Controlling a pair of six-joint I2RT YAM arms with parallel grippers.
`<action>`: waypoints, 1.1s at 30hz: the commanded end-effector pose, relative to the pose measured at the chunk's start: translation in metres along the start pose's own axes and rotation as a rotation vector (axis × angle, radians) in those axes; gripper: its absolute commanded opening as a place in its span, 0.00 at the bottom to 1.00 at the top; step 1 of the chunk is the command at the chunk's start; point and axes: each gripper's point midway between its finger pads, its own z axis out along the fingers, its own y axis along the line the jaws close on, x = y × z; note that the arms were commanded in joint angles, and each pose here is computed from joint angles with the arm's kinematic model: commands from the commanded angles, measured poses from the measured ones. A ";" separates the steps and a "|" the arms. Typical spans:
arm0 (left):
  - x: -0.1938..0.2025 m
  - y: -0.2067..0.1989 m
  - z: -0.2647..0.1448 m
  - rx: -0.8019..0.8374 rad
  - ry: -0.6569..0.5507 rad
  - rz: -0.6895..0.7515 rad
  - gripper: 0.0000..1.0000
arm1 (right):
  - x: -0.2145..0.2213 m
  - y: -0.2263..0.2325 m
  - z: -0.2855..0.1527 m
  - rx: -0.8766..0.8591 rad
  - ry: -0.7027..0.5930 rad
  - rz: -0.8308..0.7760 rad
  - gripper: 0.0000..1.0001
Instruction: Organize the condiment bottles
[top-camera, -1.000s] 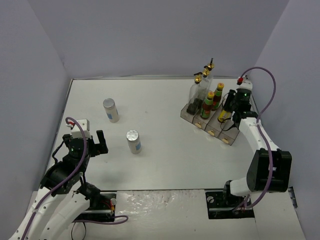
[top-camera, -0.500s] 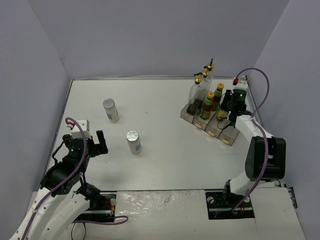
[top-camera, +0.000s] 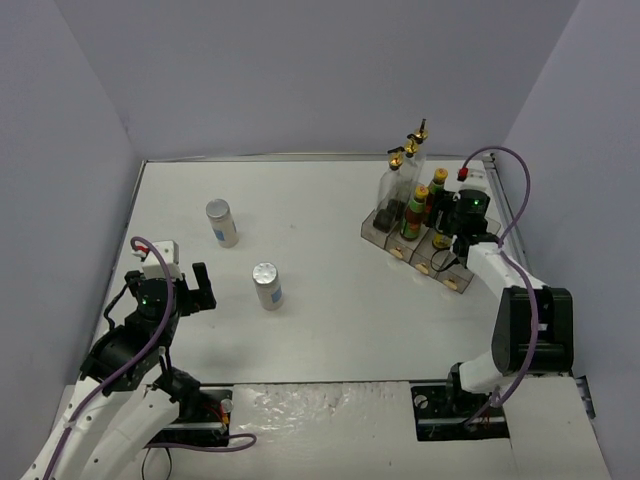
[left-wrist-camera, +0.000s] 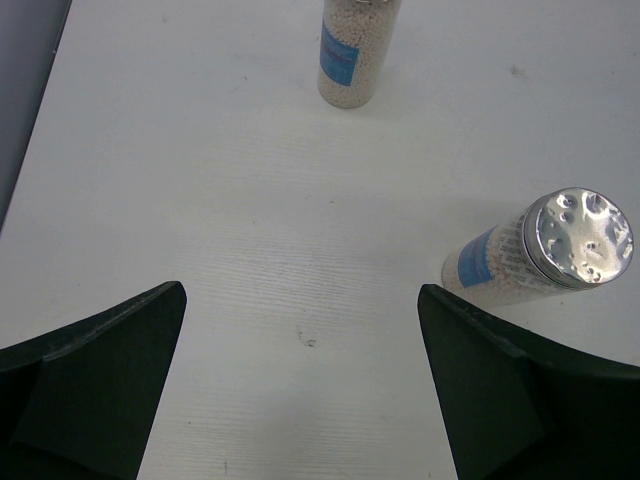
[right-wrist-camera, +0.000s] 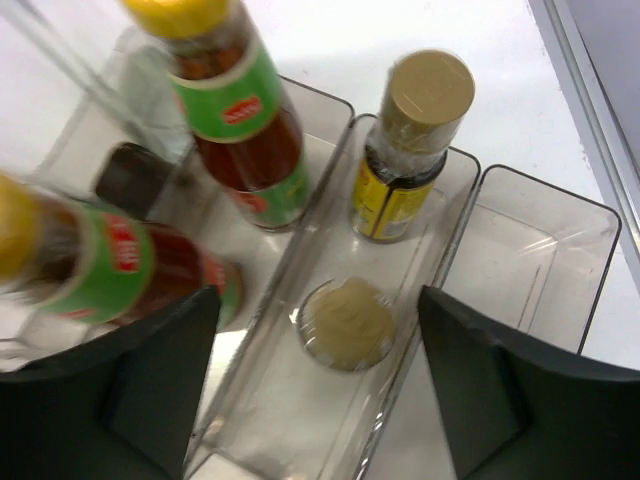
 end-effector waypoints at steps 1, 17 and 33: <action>-0.020 -0.003 0.001 0.002 -0.063 -0.025 1.00 | -0.074 0.012 -0.044 -0.022 -0.197 0.007 0.81; -0.020 -0.003 0.001 0.002 -0.063 -0.024 1.00 | -0.056 0.244 -0.215 -0.902 -0.188 -0.282 1.00; -0.024 0.006 -0.005 -0.025 -0.094 -0.052 1.00 | 0.055 0.415 -0.264 -1.153 -0.100 -0.486 1.00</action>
